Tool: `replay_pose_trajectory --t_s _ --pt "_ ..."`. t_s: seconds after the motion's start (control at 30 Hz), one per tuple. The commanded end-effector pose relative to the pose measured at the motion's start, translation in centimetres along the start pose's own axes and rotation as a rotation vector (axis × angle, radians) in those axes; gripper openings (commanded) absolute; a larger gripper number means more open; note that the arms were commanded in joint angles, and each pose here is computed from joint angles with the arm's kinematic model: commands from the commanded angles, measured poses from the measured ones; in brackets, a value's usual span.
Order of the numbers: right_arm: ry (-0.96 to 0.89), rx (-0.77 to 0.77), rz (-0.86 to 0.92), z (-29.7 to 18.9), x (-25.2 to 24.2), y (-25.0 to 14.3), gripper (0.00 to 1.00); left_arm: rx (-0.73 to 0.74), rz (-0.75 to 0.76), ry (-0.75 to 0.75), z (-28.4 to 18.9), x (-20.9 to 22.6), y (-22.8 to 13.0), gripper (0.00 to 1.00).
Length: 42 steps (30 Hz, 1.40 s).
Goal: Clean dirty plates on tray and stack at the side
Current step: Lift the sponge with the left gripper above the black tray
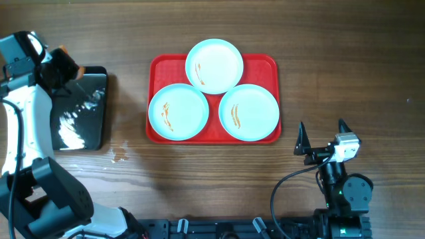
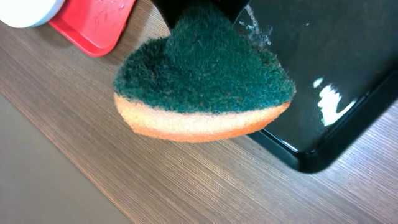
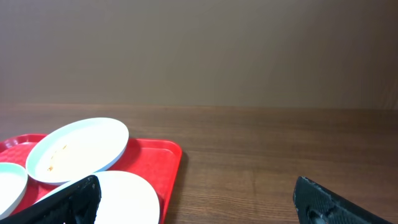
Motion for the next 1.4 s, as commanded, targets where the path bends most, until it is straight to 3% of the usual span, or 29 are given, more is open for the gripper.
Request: replay_pose_trajectory --t_s 0.0,0.3,0.53,0.63,0.73,0.87,1.2,1.37 --pt "-0.021 -0.004 -0.013 0.0 -0.2 0.1 1.00 0.000 0.016 -0.017 -0.2 0.3 0.4 0.04" --pt "-0.021 -0.004 -0.013 0.0 -0.2 0.1 1.00 0.001 0.013 -0.023 -0.2 0.3 0.4 0.04" --pt "-0.021 -0.004 -0.013 0.0 -0.2 0.1 1.00 -0.026 0.028 -0.130 -2.6 -1.0 0.9 0.04" --pt "-0.021 -0.004 -0.013 0.0 -0.2 0.1 1.00 -0.053 0.023 -0.068 -3.1 -0.5 0.9 0.04" --pt "-0.021 -0.004 -0.013 0.0 -0.2 0.1 1.00 -0.029 0.004 0.074 0.2 1.7 -0.3 0.04" --pt "-0.021 -0.004 -0.013 0.0 -0.2 0.1 1.00 0.057 -0.066 0.126 4.6 4.1 -2.0 0.04" --pt "-0.021 -0.004 -0.013 0.0 -0.2 0.0 1.00 -0.161 -0.021 -0.056 -4.2 -0.3 2.0 0.04" --pt "-0.021 -0.004 -0.013 0.0 -0.2 0.1 1.00 -0.095 -0.049 0.074 0.1 2.4 0.6 0.04"
Point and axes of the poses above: each gripper's point midway between its finger pads, its own z axis out along the fingers, its own x axis along the line the jaws close on, y = z × x, the point moved 9 cm from there along -z, back along the fingers, and after that the axes turned 12 degrees about -z, right-handed, at the moved point
